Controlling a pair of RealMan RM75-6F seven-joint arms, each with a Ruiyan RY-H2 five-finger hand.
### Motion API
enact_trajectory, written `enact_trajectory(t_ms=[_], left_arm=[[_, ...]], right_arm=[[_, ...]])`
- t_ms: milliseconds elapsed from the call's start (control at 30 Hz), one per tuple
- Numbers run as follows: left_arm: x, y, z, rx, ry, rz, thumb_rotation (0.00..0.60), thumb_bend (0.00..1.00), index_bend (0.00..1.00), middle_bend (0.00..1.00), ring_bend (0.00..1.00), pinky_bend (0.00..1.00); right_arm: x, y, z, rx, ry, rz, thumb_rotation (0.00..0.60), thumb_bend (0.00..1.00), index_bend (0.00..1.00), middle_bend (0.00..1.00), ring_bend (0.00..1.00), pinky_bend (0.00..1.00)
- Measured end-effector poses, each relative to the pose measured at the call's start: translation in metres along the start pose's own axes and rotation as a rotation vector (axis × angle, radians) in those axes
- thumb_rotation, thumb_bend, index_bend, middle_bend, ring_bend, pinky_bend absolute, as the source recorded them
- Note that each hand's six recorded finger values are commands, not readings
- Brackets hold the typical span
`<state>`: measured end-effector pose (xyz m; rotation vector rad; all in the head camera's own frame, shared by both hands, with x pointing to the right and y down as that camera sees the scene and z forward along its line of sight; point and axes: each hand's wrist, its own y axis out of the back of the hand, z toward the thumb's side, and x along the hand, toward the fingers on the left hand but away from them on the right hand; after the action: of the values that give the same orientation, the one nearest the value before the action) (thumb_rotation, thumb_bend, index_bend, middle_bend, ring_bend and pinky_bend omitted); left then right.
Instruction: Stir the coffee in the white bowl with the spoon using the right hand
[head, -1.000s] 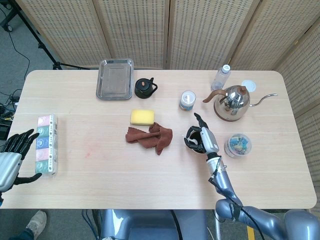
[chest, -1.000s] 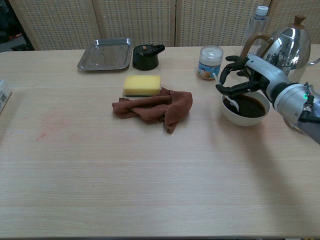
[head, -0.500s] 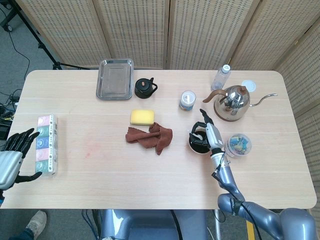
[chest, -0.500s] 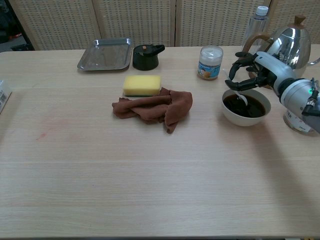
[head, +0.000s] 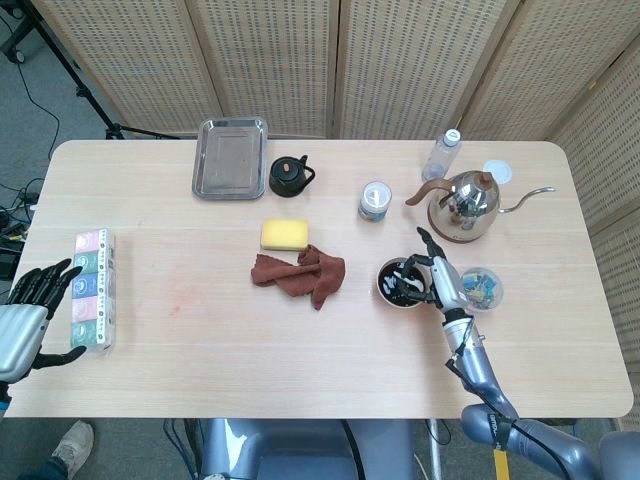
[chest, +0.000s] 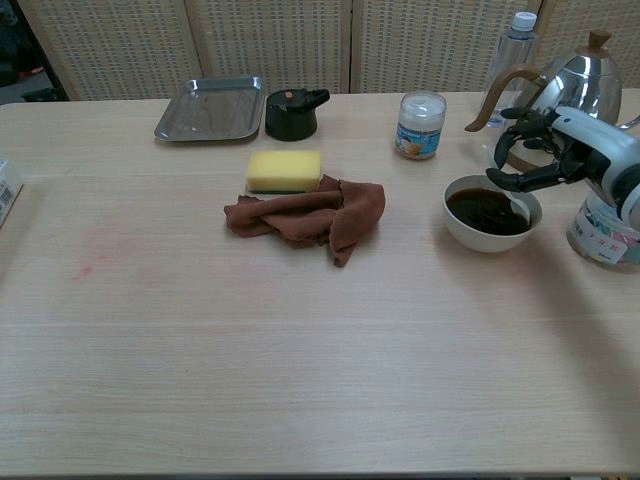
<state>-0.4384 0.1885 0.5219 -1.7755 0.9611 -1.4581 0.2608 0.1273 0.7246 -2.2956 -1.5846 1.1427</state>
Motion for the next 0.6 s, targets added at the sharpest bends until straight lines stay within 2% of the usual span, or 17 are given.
enact_trajectory(t_ms=[267,600], left_arm=[[0.001,-0.001,0.000,0.001,-0.002,-0.004,0.600,0.06,0.00,0.00,0.00,0.00],[0.001,0.001,-0.002,-0.006,0.003,-0.003,0.600,0.06,0.00,0.00,0.00,0.00]], right_arm=[[-0.001,-0.016,0.013,-0.010,0.027,0.034,0.600,0.67,0.70,0.00,0.00,0.00],[-0.015,-0.032,0.012,-0.022,0.002,0.039,0.600,0.67,0.70,0.00,0.00,0.00]])
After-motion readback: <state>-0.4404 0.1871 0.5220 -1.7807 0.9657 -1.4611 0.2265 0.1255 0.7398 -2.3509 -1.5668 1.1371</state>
